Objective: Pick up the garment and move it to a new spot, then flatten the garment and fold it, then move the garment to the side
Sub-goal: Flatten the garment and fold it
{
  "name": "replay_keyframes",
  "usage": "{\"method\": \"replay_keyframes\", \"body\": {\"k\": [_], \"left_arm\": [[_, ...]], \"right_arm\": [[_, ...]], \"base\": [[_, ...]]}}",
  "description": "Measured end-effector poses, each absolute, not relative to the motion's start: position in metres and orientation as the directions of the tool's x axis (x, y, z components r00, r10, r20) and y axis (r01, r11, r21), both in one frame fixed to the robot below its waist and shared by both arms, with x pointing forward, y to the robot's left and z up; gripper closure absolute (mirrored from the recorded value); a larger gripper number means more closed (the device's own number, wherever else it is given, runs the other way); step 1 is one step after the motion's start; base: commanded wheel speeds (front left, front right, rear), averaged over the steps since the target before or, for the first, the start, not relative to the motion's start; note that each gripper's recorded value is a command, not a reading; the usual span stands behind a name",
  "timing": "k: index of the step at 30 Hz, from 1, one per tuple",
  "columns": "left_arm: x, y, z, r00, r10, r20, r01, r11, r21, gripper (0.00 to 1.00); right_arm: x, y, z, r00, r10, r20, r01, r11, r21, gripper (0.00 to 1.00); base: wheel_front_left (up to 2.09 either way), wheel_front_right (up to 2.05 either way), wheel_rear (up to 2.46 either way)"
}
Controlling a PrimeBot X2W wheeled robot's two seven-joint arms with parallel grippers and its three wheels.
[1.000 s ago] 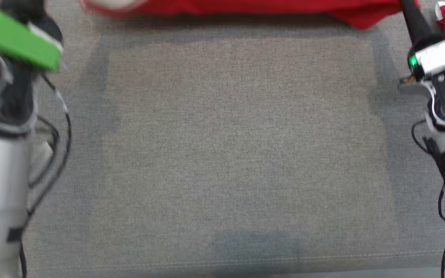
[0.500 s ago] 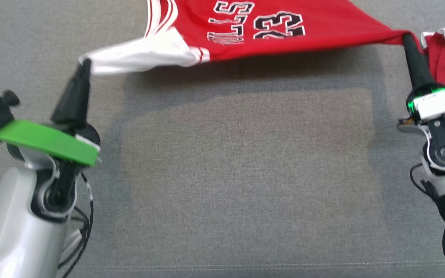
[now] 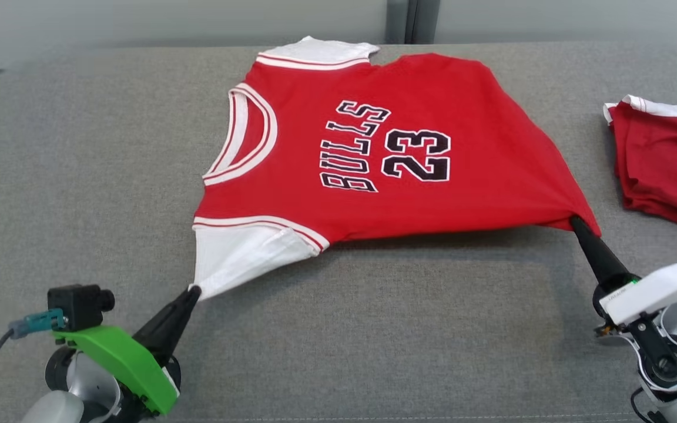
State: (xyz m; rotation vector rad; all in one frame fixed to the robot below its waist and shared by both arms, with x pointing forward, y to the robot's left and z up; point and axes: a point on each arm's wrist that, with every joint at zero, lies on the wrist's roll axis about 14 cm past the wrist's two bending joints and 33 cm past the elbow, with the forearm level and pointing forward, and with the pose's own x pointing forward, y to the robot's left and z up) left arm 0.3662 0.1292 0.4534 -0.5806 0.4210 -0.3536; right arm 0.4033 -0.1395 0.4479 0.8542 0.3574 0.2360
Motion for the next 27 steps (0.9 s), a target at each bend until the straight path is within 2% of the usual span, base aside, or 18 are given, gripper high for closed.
{"method": "replay_keyframes", "body": {"k": [6, 10, 14, 20, 24, 27], "left_arm": [[0.336, 0.126, 0.444, 0.809, -0.482, -0.338, 0.221, 0.781, -0.584, 1.00], [0.314, 0.121, 0.430, 0.745, -0.524, -0.413, 0.234, 0.785, -0.574, 1.00], [0.299, 0.118, 0.422, 0.710, -0.538, -0.454, 0.218, 0.781, -0.585, 1.00], [0.307, 0.130, 0.434, 0.741, -0.505, -0.442, 0.208, 0.799, -0.564, 1.00], [0.288, 0.123, 0.420, 0.675, -0.538, -0.505, 0.184, 0.786, -0.591, 1.00], [0.287, 0.118, 0.422, 0.660, -0.556, -0.505, 0.197, 0.777, -0.598, 1.00]], "right_arm": [[0.380, -0.161, 0.444, 0.926, 0.302, -0.228, -0.039, 0.676, 0.736, 1.00], [0.365, -0.158, 0.439, 0.895, 0.361, -0.261, -0.101, 0.734, 0.671, 1.00], [0.342, -0.146, 0.428, 0.835, 0.444, -0.326, -0.156, 0.758, 0.633, 1.00], [0.307, -0.140, 0.413, 0.718, 0.539, -0.440, -0.227, 0.779, 0.584, 1.00], [0.307, -0.140, 0.415, 0.710, 0.550, -0.440, -0.235, 0.774, 0.588, 1.00], [0.324, -0.148, 0.428, 0.767, 0.516, -0.381, -0.228, 0.775, 0.590, 1.00]], "base": [[0.00, 0.00, 0.00], [0.00, 0.00, 0.00], [0.00, 0.00, 0.00], [0.00, 0.00, 0.00], [0.00, 0.00, 0.00], [0.00, 0.00, 0.00]]}}
